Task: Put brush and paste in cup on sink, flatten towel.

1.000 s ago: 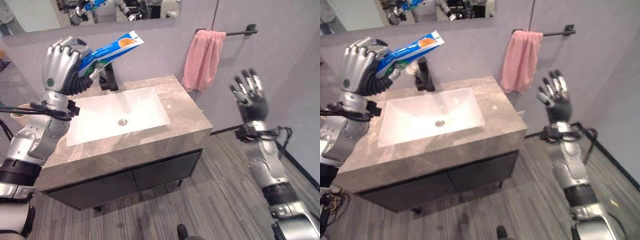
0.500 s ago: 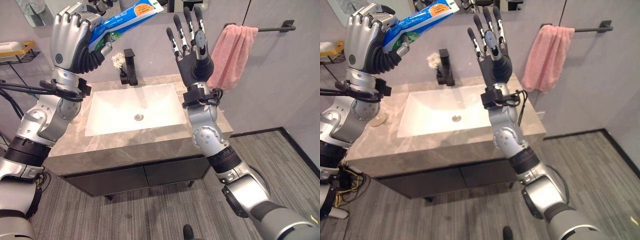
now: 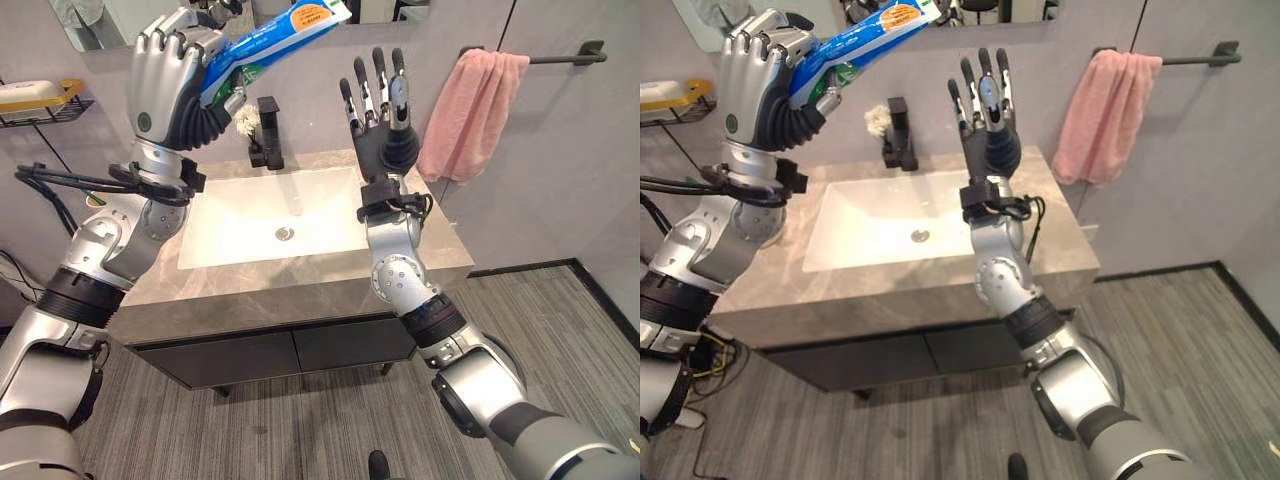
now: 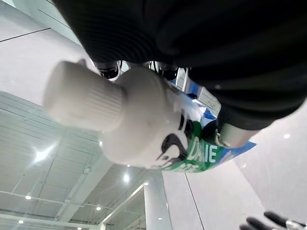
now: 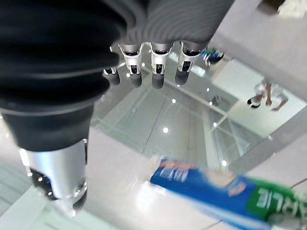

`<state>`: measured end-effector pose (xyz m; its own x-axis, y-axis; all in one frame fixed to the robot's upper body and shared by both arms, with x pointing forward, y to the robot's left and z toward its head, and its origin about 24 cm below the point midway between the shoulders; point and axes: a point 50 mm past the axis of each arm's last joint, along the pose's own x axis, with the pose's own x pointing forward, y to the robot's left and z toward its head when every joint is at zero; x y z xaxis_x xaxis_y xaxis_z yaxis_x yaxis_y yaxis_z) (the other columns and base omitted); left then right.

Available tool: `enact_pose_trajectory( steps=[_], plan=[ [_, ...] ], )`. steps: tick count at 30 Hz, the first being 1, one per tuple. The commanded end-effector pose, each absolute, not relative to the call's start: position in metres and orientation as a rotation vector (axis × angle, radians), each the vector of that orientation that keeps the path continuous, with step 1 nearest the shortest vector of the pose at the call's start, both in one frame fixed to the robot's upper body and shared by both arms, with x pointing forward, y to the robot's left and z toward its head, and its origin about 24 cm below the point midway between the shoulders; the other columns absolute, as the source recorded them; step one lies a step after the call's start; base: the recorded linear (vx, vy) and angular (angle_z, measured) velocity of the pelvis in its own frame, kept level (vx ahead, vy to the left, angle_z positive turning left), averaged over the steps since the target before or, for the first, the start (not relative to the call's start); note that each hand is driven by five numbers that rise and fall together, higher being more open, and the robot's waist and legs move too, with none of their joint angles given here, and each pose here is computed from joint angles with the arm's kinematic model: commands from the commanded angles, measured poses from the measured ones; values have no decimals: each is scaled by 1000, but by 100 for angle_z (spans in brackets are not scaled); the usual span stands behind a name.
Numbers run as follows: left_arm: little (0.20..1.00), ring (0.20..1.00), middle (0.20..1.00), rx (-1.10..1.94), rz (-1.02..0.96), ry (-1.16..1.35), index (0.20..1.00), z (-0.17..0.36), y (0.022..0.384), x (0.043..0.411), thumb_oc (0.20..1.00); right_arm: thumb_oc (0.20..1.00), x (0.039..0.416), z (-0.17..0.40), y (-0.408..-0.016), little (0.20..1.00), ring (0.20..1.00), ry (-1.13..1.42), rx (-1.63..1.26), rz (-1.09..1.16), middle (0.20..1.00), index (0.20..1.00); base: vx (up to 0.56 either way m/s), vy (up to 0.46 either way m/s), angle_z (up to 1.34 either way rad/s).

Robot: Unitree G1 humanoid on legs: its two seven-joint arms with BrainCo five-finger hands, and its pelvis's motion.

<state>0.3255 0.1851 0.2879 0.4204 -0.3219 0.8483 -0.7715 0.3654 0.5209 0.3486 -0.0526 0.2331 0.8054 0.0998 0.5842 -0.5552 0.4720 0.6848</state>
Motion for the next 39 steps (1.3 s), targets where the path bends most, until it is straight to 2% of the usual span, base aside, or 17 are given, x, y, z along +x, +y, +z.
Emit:
enact_pose_trajectory(
  steps=[1, 15, 24, 39],
  plan=[
    [200, 200, 200, 1153, 503, -1318, 200, 338, 182, 316, 200, 1000, 351, 265, -42, 1000, 1000, -568, 994, 480, 1000, 1000, 0, 0, 0],
    [200, 200, 200, 1166, 288, -1361, 200, 323, 160, 306, 200, 1000, 342, 284, -15, 1000, 1000, -575, 833, 639, 1000, 1000, 5, -3, 3],
    [200, 200, 200, 1192, 261, -1314, 200, 313, 169, 305, 200, 1000, 339, 299, -18, 1000, 1000, -634, 796, 656, 1000, 1000, 0, 0, 0],
    [200, 200, 200, 1175, 224, -1251, 200, 296, 173, 306, 200, 1000, 324, 326, -20, 1000, 1000, -774, 887, 610, 1000, 1000, 0, 0, 0]
  ],
)
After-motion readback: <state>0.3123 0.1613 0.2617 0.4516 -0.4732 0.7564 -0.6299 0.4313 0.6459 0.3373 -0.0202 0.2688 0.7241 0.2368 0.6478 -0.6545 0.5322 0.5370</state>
